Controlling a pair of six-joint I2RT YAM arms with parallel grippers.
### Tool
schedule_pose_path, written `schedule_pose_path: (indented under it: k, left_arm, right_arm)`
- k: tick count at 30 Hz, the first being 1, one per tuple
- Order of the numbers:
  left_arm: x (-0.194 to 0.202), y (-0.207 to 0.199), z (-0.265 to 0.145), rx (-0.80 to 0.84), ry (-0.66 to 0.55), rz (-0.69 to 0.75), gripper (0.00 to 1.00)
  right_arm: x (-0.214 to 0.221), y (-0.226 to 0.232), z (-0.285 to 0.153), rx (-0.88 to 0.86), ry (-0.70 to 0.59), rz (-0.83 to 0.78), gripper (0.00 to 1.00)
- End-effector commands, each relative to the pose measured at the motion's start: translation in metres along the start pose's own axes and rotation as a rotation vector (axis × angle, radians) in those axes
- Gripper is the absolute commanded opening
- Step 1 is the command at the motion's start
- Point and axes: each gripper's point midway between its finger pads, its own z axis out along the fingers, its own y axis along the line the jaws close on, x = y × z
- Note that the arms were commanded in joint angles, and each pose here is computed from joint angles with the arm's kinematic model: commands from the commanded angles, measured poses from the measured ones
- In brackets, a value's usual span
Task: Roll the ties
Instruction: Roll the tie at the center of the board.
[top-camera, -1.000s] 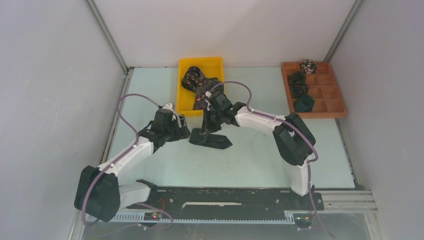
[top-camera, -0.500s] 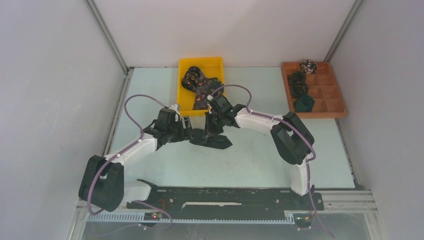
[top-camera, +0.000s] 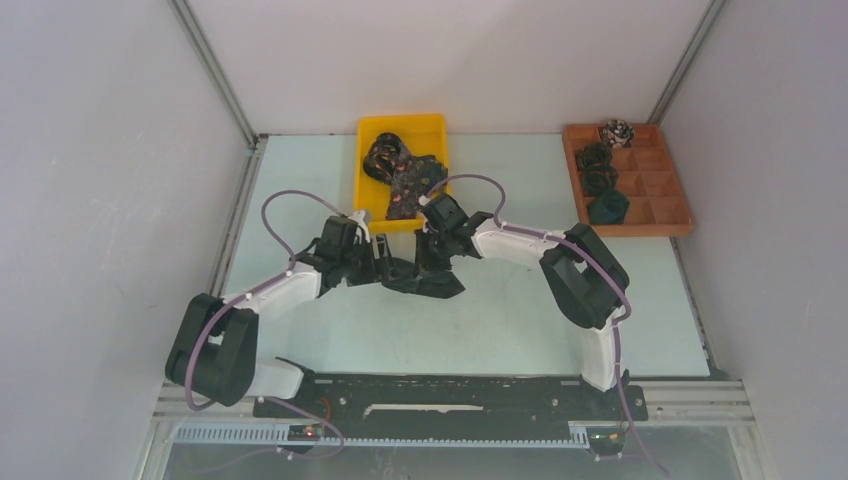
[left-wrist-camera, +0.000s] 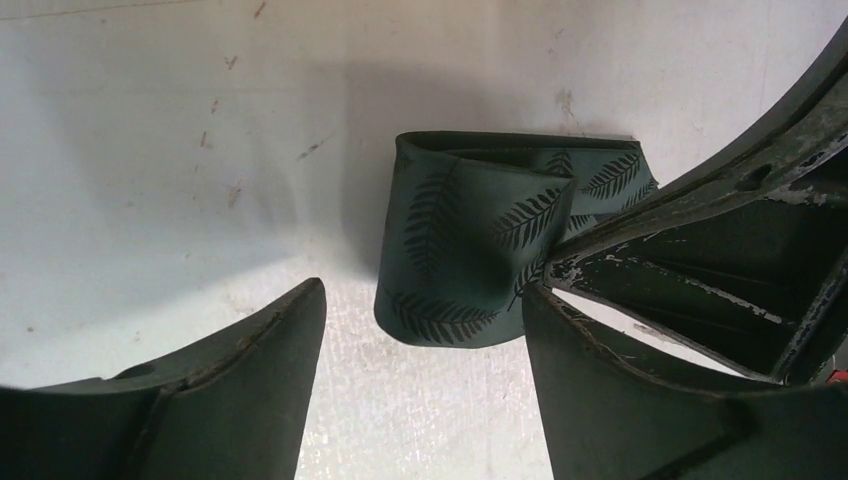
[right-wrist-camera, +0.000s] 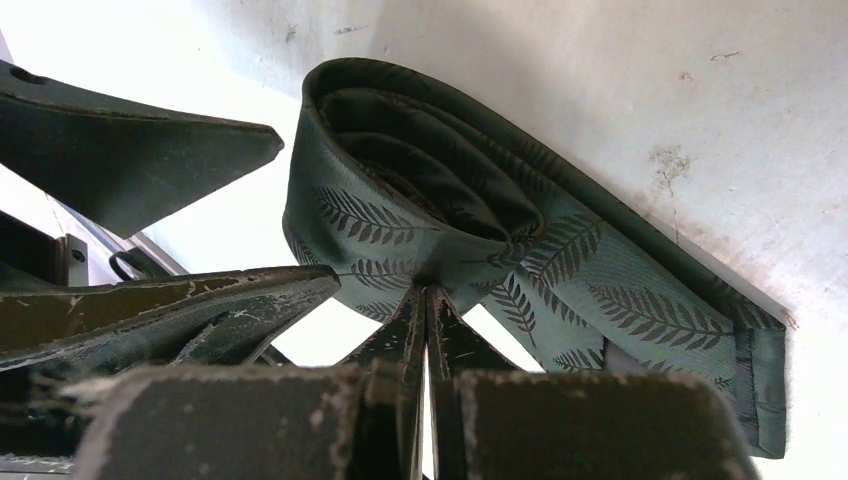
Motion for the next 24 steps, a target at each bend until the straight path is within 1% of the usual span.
schedule_pose_path:
  k: [1,8,16,21,24]
  left_arm:
    - [-0.013,-0.021,0.004,0.095,-0.029,0.04,0.77]
    - [-0.007,-0.022,0.016,0.114,0.006,0.023,0.7]
    - [0.005,-0.028,0.024,0.151,0.054,0.012,0.67]
    - [0.008,-0.034,0.028,0.165,0.065,0.014,0.49]
    - [0.005,-0.033,0.027,0.127,0.051,0.03,0.41]
  right_arm:
    - [-0.002,-0.011,0.007,0.025,-0.008,-0.012,0.0]
    - [0.0,-0.014,0.01,0.033,-0.002,-0.01,0.0]
    - [0.0,-0.017,0.011,0.032,0.0,-0.006,0.0]
    - [-0.004,-0.017,0.008,0.029,-0.006,-0.004,0.0]
    - [-0.007,-0.016,0.005,0.024,-0.013,-0.003,0.0]
